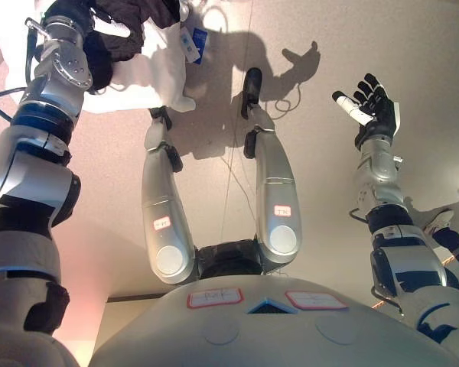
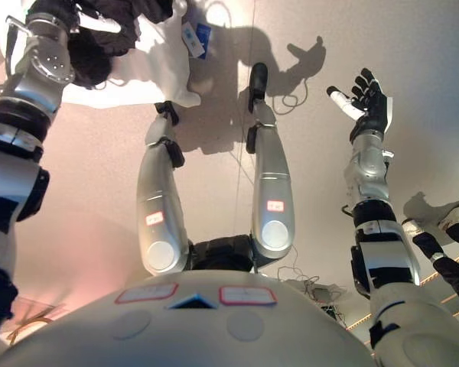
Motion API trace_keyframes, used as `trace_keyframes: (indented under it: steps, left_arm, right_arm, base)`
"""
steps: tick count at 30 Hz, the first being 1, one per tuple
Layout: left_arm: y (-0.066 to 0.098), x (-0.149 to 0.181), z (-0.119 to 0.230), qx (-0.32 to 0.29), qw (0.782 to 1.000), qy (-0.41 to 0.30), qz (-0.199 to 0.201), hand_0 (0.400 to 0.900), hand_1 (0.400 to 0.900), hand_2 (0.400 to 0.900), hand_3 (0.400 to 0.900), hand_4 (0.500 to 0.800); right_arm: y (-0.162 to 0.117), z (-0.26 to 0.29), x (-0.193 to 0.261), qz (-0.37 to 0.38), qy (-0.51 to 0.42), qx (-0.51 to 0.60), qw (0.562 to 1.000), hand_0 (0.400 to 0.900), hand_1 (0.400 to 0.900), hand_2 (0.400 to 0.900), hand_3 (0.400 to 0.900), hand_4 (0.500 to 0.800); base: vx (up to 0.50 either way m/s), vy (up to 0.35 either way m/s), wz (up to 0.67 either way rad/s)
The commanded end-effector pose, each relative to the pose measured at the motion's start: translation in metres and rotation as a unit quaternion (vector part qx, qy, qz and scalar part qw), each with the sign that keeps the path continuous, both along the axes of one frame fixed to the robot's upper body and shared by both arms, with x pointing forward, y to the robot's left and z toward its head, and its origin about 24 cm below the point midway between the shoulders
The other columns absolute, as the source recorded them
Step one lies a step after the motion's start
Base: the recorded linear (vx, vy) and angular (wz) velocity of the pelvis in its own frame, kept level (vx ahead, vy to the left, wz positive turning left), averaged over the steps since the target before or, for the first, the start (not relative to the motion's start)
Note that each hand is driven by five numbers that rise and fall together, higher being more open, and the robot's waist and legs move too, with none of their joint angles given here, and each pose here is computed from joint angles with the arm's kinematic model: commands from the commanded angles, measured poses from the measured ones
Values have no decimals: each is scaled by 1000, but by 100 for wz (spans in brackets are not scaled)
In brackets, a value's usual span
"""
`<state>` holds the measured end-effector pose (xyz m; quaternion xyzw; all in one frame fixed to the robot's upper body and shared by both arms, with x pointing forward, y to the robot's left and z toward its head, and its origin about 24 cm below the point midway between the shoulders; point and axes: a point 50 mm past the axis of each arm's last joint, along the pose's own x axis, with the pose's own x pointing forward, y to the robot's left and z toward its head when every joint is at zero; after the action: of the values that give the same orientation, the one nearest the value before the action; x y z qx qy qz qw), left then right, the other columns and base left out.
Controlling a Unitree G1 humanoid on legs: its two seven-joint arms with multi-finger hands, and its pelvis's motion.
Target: Put the clothes in the basket into the washing machine.
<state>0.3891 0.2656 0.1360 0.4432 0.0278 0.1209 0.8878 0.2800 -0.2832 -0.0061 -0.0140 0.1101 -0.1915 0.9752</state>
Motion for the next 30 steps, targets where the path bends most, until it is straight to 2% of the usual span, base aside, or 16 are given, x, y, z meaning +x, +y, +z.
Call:
trace_keyframes:
  steps: [1,5,7,8,11,13,15,20,23,25,28,30]
  left_arm:
    - [0,-6,-13,-162,985,-53,16,400,400,400,400,500]
    - [-4,-13,-32,-288,955,-67,30,400,400,400,400,500]
    - [-8,-17,-40,-366,926,-86,38,400,400,400,400,500]
    - [-11,-18,-44,-382,920,-83,34,400,400,400,400,500]
    - [-9,-22,-56,-452,885,-89,60,400,400,400,400,500]
    - [-10,-25,-61,-507,852,-106,77,400,400,400,400,500]
    - [-13,-29,-71,-537,833,-104,87,400,400,400,400,500]
    - [-18,-40,-92,-628,758,-123,127,400,400,400,400,500]
    - [-25,-45,-101,-659,728,-130,136,400,400,400,400,500]
    - [-28,-49,-105,-686,698,-144,142,400,400,400,400,500]
    - [-37,-50,-105,-708,675,-158,138,400,400,400,400,500]
    - [-39,-53,-109,-711,670,-158,140,400,400,400,400,500]
  right_arm:
    - [-36,-18,-41,-67,37,-14,997,900,900,900,900,800]
    - [-36,-25,-46,-76,53,-5,996,900,900,900,900,800]
    - [-36,-27,-49,-82,55,2,995,900,900,900,900,800]
    - [-36,-29,-50,-83,58,4,995,900,900,900,900,800]
    - [-36,-32,-51,-83,67,5,994,900,900,900,900,800]
    - [-36,-32,-51,-85,68,8,994,900,900,900,900,800]
    - [-37,-33,-52,-86,71,8,994,900,900,900,900,800]
    - [-38,-37,-58,-96,78,13,992,900,900,900,900,800]
    - [-38,-41,-63,-103,84,16,991,900,900,900,900,800]
    - [-37,-44,-68,-107,90,18,990,900,900,900,900,800]
    - [-35,-49,-72,-109,97,21,989,900,900,900,900,800]
    - [-35,-52,-77,-111,104,20,988,900,900,900,900,800]
  base:
    - [15,11,-7]
    - [13,0,-3]
    - [7,-2,-2]
    - [0,0,0]
    - [3,-3,-4]
    - [1,-7,-2]
    - [13,-11,-2]
    - [38,-17,-2]
    - [51,-18,0]
    - [55,-25,-4]
    - [40,-24,-5]
    - [39,-16,-1]
